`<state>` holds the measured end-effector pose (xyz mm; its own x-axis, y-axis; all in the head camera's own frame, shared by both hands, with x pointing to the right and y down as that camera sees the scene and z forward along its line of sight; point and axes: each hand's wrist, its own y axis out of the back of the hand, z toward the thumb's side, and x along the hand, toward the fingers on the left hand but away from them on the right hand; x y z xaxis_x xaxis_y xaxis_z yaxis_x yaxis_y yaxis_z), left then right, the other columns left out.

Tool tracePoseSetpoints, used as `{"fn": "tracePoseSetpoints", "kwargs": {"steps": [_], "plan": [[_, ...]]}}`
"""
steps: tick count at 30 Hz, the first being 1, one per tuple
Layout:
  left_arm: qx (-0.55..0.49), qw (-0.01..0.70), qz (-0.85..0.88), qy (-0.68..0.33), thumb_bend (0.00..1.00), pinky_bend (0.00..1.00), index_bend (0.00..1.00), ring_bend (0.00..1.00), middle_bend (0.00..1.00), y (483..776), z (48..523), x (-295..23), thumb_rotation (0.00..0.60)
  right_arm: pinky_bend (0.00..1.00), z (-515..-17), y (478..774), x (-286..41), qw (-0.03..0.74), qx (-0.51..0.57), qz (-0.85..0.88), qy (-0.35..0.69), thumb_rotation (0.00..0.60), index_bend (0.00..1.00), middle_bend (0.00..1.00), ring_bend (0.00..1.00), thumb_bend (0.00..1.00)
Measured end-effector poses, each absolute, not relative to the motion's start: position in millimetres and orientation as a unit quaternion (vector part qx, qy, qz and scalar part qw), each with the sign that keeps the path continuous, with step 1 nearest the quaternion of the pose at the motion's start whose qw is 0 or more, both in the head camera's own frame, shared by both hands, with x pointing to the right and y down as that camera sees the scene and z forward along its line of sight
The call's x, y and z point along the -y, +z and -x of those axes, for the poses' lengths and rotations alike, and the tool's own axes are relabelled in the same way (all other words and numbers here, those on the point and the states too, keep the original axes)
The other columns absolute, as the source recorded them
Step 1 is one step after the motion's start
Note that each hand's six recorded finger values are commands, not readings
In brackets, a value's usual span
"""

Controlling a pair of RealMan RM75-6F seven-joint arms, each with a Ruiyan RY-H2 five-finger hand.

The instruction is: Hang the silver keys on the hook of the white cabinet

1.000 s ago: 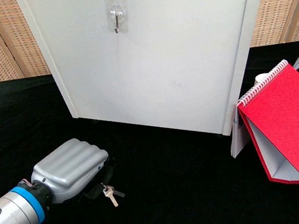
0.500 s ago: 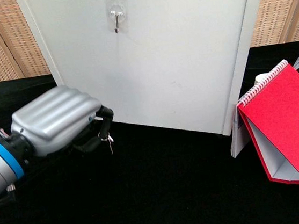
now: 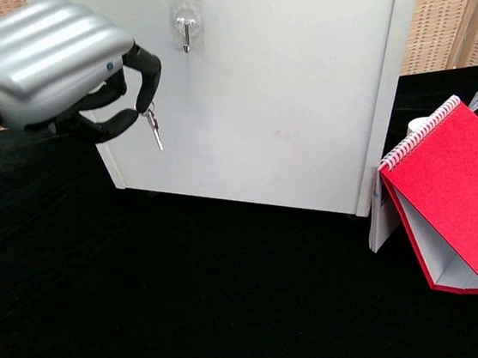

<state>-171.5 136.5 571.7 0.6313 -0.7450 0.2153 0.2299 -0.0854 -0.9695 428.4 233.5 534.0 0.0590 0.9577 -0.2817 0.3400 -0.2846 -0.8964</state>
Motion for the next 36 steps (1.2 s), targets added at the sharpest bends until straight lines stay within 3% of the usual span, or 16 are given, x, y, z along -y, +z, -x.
{"fn": "tracePoseSetpoints", "kwargs": {"steps": [13,36], "plan": [[-0.194,0.715,0.577,-0.343,0.46,0.76,0.58,0.86,0.94,533.6,145.2,-101.2,0.600,0.00,-430.8,532.7,-232.5,0.325,0.505,0.650,0.466,0.600,0.00,0.00,0.00,0.10],[-0.177,0.720,0.575,-0.346,0.46,0.76,0.58,0.86,0.94,552.1,129.3,-99.8,0.600,0.00,-433.3,533.1,-231.1,0.322,0.508,0.650,0.465,0.600,0.00,0.00,0.00,0.10]]}}
